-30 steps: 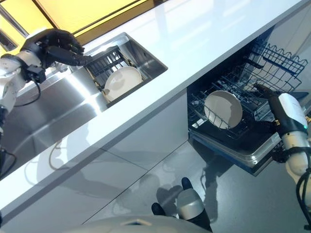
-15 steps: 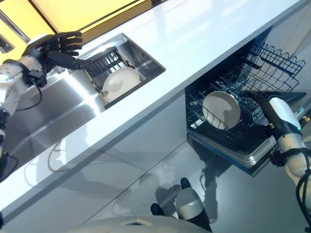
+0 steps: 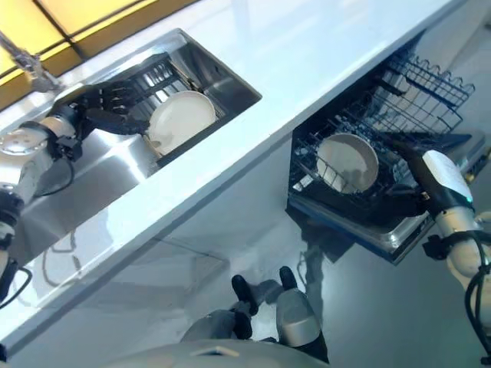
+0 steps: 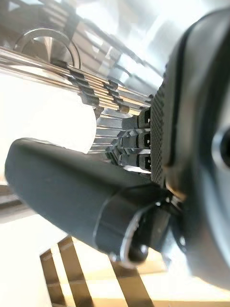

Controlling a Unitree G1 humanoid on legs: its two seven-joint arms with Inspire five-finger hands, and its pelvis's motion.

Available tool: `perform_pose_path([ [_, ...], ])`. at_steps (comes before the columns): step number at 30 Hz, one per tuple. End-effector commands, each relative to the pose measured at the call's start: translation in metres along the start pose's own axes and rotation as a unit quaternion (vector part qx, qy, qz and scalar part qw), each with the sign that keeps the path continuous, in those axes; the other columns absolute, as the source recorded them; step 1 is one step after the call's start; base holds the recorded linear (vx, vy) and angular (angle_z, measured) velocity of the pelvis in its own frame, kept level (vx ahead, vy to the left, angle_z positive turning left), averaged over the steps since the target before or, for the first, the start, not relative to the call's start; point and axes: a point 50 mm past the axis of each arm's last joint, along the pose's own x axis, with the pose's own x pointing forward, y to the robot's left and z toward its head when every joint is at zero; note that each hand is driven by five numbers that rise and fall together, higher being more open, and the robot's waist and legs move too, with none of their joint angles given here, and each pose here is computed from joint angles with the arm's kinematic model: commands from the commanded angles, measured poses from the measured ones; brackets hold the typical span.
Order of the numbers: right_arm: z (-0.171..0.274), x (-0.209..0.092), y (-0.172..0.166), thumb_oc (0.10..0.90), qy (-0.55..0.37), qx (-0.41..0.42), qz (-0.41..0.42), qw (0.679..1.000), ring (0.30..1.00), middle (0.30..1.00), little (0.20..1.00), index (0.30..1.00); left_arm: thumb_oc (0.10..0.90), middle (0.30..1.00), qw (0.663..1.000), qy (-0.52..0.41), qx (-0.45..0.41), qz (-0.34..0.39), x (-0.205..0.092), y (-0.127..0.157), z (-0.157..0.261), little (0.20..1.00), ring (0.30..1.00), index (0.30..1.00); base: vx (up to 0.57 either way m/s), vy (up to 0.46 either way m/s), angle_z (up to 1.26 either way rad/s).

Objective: Pick up plates and place into dishwasher.

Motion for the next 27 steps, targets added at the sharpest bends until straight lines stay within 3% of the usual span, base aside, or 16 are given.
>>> perform_pose_path([
  [1,0.041,0.024,-0.035,0.800,-0.103,-0.025,-0.075,0.992,0.900,0.900,0.900,0.900,0.800,0.900,0.989,-0.106,-0.003,0.100,-0.016,0.045,0.046,0.900,0.900,0.900,-0.04,0.048,-0.88],
  [11,0.051,0.040,-0.043,0.800,-0.102,-0.041,-0.087,0.990,0.900,0.900,0.900,0.900,0.800,0.900,0.978,-0.157,0.001,0.135,-0.015,0.047,0.071,0.900,0.900,0.900,-0.02,0.025,-0.11],
  [27,0.055,0.046,-0.051,0.800,-0.100,-0.056,-0.104,0.988,0.900,0.900,0.900,0.900,0.800,0.900,0.982,-0.150,0.013,0.114,-0.010,0.043,0.080,0.900,0.900,0.900,0.00,-0.001,0.03],
])
